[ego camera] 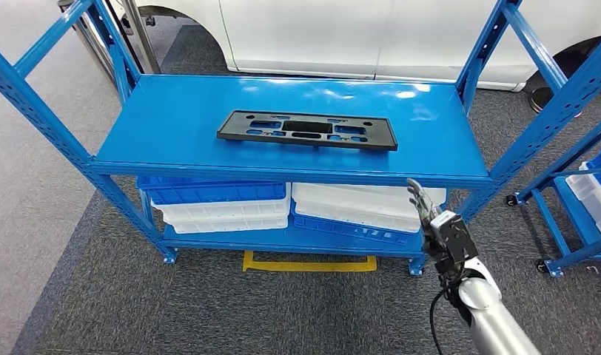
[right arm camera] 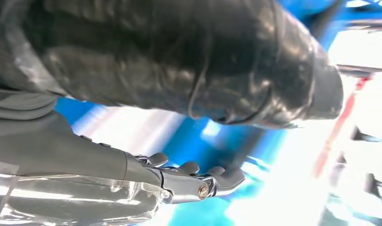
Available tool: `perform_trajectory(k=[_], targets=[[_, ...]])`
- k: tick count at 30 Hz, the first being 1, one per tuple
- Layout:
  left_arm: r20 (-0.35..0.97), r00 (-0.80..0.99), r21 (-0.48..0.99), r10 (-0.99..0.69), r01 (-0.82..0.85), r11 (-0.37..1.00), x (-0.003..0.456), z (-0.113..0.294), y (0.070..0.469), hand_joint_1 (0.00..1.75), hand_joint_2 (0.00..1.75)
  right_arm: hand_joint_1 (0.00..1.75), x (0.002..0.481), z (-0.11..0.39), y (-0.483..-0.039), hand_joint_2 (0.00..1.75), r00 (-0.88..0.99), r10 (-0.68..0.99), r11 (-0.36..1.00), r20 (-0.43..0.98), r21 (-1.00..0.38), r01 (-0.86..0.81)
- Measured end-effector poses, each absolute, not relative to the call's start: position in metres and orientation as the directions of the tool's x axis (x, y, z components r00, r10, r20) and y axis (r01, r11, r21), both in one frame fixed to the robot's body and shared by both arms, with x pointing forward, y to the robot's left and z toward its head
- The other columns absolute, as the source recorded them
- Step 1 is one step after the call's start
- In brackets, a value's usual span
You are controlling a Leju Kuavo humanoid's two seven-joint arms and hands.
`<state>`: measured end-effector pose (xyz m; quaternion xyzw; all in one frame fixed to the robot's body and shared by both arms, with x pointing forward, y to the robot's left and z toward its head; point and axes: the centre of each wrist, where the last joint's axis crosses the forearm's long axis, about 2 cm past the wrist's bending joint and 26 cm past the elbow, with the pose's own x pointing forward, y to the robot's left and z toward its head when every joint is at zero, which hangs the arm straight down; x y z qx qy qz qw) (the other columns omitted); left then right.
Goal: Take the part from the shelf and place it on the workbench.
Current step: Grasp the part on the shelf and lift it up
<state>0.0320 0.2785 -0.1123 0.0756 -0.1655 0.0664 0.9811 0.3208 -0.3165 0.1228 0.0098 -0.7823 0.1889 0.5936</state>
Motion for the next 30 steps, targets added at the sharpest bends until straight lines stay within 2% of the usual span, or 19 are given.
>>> perform_trajectory(k=[7,11,15,19,22,30], targets=[[0.355,0.929,0.117,0.102,-0.153,0.981,0.034,-0.112,0.272,0.00,0.00,0.00,0.339,0.198,-0.306,0.00,-0.577,0.245,0.883,0.779,-0.425,-0.198],[0.332,0.938,0.109,0.096,-0.140,0.984,0.037,-0.112,0.271,0.00,0.00,0.00,0.346,0.228,-0.294,0.00,-0.689,0.355,0.814,0.632,-0.572,-0.105],[0.319,0.944,0.111,0.088,-0.130,0.985,0.037,-0.111,0.269,0.00,0.00,0.00,0.349,0.238,-0.282,0.00,-0.720,0.435,0.755,0.540,-0.655,-0.035],[0.311,0.946,0.112,0.088,-0.128,0.985,0.038,-0.111,0.269,0.00,0.00,0.00,0.349,0.242,-0.268,0.00,-0.731,0.577,0.635,0.364,-0.763,0.121],[0.312,0.946,0.112,0.087,-0.127,0.986,0.039,-0.111,0.269,0.00,0.00,0.00,0.349,0.244,-0.256,0.00,-0.741,0.619,0.564,0.262,-0.805,0.186],[0.317,0.944,0.115,0.087,-0.130,0.985,0.039,-0.111,0.268,0.00,0.00,0.00,0.344,0.237,-0.237,0.00,-0.767,0.600,0.532,0.225,-0.829,0.173]])
